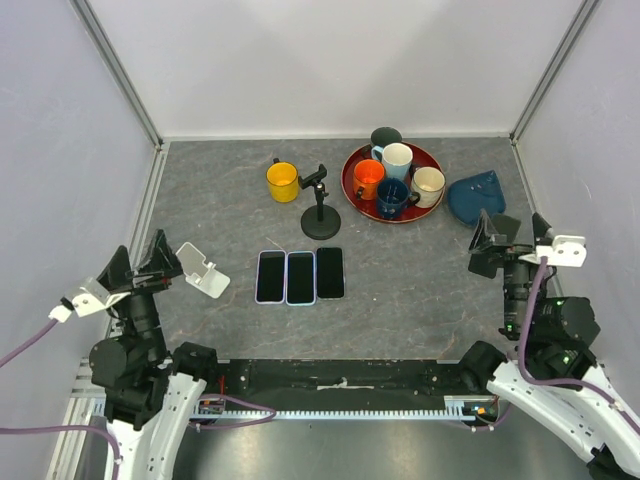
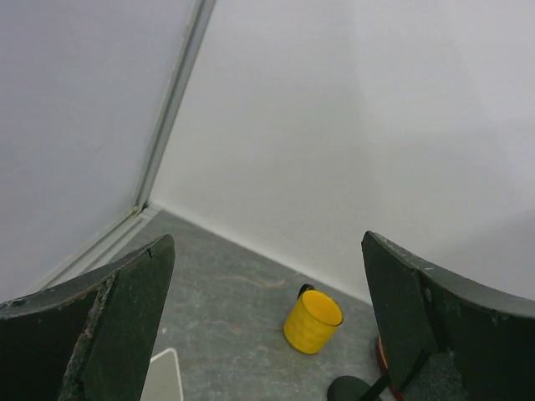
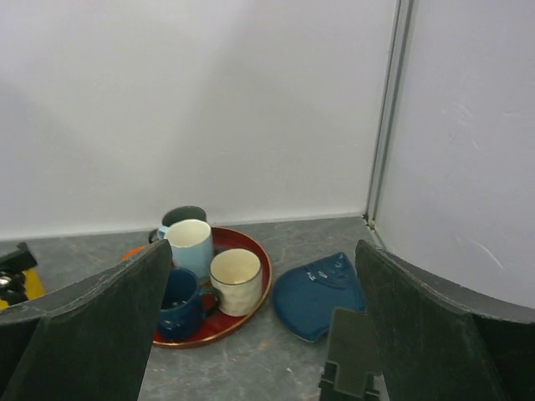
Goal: Remove the phone from the phone stand
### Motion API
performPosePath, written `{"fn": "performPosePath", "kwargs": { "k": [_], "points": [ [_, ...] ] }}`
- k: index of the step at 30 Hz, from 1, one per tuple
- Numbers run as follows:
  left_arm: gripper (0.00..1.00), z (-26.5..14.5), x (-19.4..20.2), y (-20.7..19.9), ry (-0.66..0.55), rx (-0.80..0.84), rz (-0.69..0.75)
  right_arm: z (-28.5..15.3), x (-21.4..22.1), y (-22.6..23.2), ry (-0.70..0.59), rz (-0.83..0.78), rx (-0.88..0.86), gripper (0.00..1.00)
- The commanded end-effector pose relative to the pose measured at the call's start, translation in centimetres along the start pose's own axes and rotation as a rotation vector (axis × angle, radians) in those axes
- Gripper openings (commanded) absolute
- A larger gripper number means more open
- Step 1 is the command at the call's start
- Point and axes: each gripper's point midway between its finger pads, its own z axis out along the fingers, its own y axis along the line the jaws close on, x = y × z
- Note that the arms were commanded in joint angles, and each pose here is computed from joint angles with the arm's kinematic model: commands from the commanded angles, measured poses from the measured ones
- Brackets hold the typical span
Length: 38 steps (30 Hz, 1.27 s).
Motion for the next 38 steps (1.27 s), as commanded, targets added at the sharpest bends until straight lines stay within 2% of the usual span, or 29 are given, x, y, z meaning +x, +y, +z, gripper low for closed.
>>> {"fn": "performPosePath", "kwargs": {
  "k": [1, 6, 10, 23, 38],
  "points": [
    [1.0, -0.8, -1.3, 2.7, -0.089, -0.12, -0.005, 0.1, 1.1, -0.3, 0.009, -0.107, 0.017, 0.98],
    [1.0, -0.8, -0.1, 3.8, -0.078, -0.175, -0.014, 0.2, 2.1, -0.9, -0.001, -0.106, 0.08, 0.98],
    [1.0, -0.7, 0.3, 4.1, -0.077, -0.193, -0.008, -0.2, 1.9, -0.5, -0.045, -0.122, 0.028, 0.98],
    [0.99, 0.0, 1.6, 3.7, -0.041, -0.179, 0.01, -1.3, 2.0, -2.1, -0.095, -0.087, 0.065, 0.98],
    [0.99, 0.3, 2.0, 3.5, -0.026, -0.171, 0.023, -1.2, 2.1, -1.5, -0.099, -0.094, 0.033, 0.98]
  ]
}}
